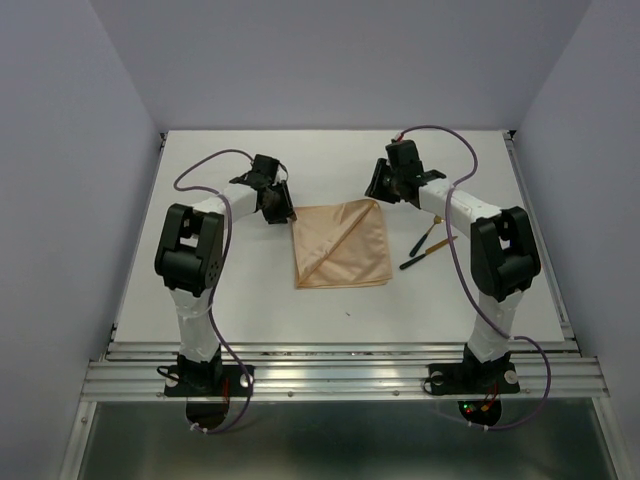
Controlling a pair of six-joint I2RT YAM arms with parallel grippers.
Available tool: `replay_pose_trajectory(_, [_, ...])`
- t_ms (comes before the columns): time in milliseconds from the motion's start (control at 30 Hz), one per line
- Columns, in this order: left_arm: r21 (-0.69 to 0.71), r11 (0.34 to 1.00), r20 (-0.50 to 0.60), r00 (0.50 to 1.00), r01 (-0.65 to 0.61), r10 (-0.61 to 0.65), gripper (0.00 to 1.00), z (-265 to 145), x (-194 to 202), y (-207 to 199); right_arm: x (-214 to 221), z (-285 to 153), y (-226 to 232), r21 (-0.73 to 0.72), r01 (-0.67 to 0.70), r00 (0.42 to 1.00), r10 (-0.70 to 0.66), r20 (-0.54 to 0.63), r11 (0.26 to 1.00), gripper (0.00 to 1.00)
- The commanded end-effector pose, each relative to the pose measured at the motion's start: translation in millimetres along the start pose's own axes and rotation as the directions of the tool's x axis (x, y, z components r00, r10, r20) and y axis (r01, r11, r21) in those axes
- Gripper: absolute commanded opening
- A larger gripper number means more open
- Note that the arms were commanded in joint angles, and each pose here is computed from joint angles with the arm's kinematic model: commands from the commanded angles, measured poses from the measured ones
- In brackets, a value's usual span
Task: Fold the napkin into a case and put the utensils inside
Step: Smooth out the upper triangle-folded napkin at the center of the board.
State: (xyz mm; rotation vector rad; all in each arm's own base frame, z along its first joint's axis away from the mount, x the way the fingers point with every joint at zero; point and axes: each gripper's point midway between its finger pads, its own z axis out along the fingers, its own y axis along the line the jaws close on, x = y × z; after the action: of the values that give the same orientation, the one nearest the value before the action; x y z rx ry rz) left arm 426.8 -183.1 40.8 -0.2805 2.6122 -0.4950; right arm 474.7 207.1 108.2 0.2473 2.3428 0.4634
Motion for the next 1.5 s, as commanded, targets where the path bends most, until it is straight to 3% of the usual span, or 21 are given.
replay_pose_trajectory(0, [0.038, 0.999, 0.039, 0.999, -0.035, 0.034, 0.42, -0.6, -19.2, -12.0, -19.3, -17.0, 3.4, -0.011, 0.011, 0.998, -0.010, 0.059, 1.000, 0.36])
replay_pose_trajectory(433, [0.093, 0.995, 0.007, 0.999, -0.043, 0.042, 0.23, 7.5, -16.8, -21.8, -20.7, -18.2, 2.8, -0.006, 0.015, 0.998, -0.014, 0.064, 1.000, 0.36])
replay_pose_trajectory(700, [0.112, 0.992, 0.024, 0.999, -0.050, 0.047, 0.00, 1.6, -23.6, -28.5, -20.1, -18.0, 4.1, -0.013, 0.014, 0.998, -0.013, 0.060, 1.000, 0.36])
replay_pose_trajectory(1267, [0.125, 0.991, 0.023, 0.999, -0.044, 0.041, 0.00, 11.5, -30.3, -33.8, 0.5, -0.3, 13.7, -0.086, 0.026, 0.999, -0.029, -0.033, 0.996, 0.36])
replay_pose_trajectory(1467, [0.131, 0.990, 0.016, 0.999, -0.044, 0.043, 0.00, 14.8, -30.2, -34.6, 8.6, 14.2, 13.8, -0.078, 0.029, 0.998, -0.033, -0.055, 0.997, 0.31])
